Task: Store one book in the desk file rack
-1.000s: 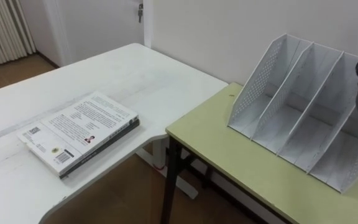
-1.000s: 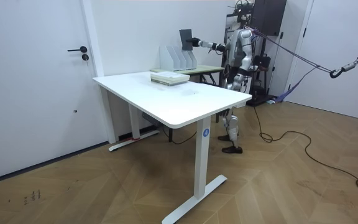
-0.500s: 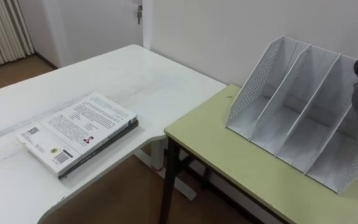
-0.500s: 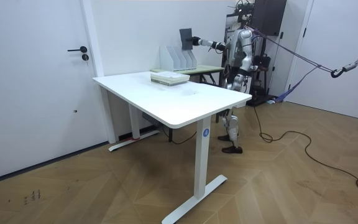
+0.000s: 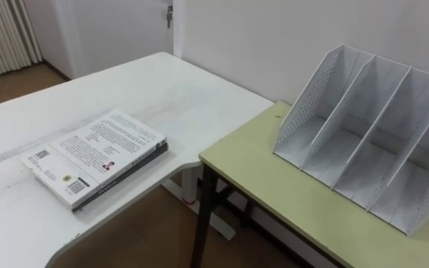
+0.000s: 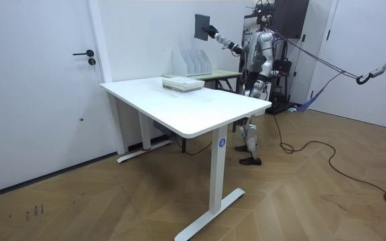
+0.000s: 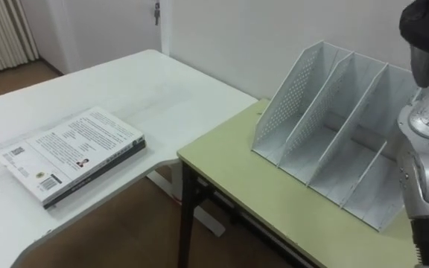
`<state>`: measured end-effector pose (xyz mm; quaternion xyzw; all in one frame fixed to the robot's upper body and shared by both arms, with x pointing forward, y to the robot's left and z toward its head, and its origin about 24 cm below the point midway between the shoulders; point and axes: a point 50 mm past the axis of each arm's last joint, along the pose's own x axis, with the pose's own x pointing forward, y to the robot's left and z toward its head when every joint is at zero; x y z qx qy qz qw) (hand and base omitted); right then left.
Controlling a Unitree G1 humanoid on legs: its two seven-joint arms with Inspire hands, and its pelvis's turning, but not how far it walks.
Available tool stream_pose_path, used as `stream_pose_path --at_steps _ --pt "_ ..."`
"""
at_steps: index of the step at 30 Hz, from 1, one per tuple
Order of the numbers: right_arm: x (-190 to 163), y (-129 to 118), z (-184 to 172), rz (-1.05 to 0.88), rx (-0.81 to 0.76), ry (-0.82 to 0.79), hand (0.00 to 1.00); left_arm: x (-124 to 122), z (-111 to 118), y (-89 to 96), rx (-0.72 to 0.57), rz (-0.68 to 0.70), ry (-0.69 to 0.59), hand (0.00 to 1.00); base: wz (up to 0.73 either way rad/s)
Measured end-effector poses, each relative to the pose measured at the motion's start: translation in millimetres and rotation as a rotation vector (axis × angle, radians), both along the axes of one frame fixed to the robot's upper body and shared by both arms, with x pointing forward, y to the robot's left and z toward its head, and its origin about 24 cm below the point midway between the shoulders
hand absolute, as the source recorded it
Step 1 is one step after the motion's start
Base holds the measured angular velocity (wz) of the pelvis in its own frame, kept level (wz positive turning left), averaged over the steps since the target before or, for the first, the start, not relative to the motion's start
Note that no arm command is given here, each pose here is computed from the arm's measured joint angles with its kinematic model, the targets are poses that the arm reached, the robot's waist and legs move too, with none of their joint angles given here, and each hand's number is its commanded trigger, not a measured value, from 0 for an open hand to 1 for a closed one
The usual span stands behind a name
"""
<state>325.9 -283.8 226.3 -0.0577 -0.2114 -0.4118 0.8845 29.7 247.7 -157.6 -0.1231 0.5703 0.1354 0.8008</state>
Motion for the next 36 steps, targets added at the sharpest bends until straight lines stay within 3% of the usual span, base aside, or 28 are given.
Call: stream_pose_path --at_steps 27,36 --pt "0 1 1 0.007 -0.008 -0.011 1.00 -2 -1 0.6 0.004 0.002 0.005 0.00 0.00" --pt "5 -7 -17 -0.004 0.026 0.059 1.00 -1 -2 0.7 0.026 0.003 0.020 0.00 0.00"
